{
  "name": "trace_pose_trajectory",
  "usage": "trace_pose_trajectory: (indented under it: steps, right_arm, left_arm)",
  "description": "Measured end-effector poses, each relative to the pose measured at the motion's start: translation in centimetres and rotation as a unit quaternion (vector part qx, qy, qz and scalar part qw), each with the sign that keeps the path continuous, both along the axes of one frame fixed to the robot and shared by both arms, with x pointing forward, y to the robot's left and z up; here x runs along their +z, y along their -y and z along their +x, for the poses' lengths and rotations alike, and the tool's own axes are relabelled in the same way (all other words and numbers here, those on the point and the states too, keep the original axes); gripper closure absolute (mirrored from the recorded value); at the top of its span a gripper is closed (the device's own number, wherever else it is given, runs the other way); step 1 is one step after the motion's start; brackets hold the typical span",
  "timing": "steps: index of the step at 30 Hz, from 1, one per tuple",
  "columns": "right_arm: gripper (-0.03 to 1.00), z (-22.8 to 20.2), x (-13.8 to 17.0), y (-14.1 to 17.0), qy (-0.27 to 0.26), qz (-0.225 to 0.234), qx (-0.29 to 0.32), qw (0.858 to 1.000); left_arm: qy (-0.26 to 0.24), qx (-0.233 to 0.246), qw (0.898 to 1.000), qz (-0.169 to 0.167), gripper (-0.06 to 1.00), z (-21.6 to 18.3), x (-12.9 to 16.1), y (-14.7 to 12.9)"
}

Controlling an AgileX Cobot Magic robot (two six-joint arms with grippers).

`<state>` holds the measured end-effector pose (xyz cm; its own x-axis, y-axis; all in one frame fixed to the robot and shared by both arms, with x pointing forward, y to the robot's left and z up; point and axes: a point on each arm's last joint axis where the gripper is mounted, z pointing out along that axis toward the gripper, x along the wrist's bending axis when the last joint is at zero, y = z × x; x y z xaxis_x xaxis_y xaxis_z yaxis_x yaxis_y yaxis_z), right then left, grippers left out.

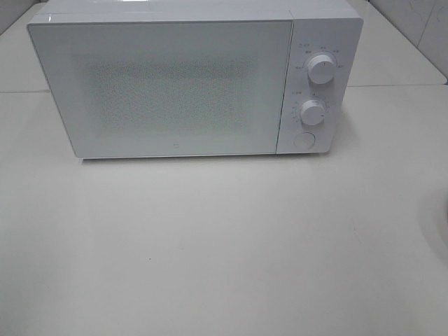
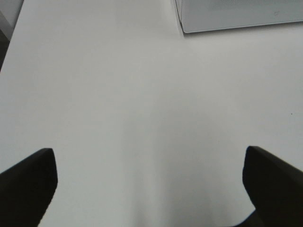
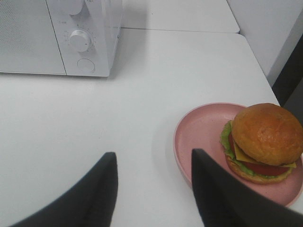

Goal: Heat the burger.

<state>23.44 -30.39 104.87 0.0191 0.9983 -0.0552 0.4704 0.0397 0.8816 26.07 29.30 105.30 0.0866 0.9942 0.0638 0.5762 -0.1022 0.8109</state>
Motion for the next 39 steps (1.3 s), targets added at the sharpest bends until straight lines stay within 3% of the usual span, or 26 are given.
trace_pose_trajectory:
  steps: [7,15,24,39]
  right_arm:
    - [0.46,0.0,0.0,0.0,0.0,0.0,0.0,1.0]
    - [0.46,0.0,0.0,0.0,0.0,0.0,0.0,1.0]
    - [0.46,0.0,0.0,0.0,0.0,0.0,0.0,1.0]
    - [0.46,0.0,0.0,0.0,0.0,0.0,0.0,1.0]
  left_arm:
    - [0.082,0.0,0.997,0.009,-0.04,-2.6,0.1,0.3]
    - [0.086,-0.001,0.996,0.011,-0.04,-2.7,0.1,0.2]
    - [0.086,-0.05,0.995,0.01,-0.04,-2.8,0.1,0.1]
    - [0.086,-0.053,0.995,0.013,-0.04,-2.8,0.1,0.1]
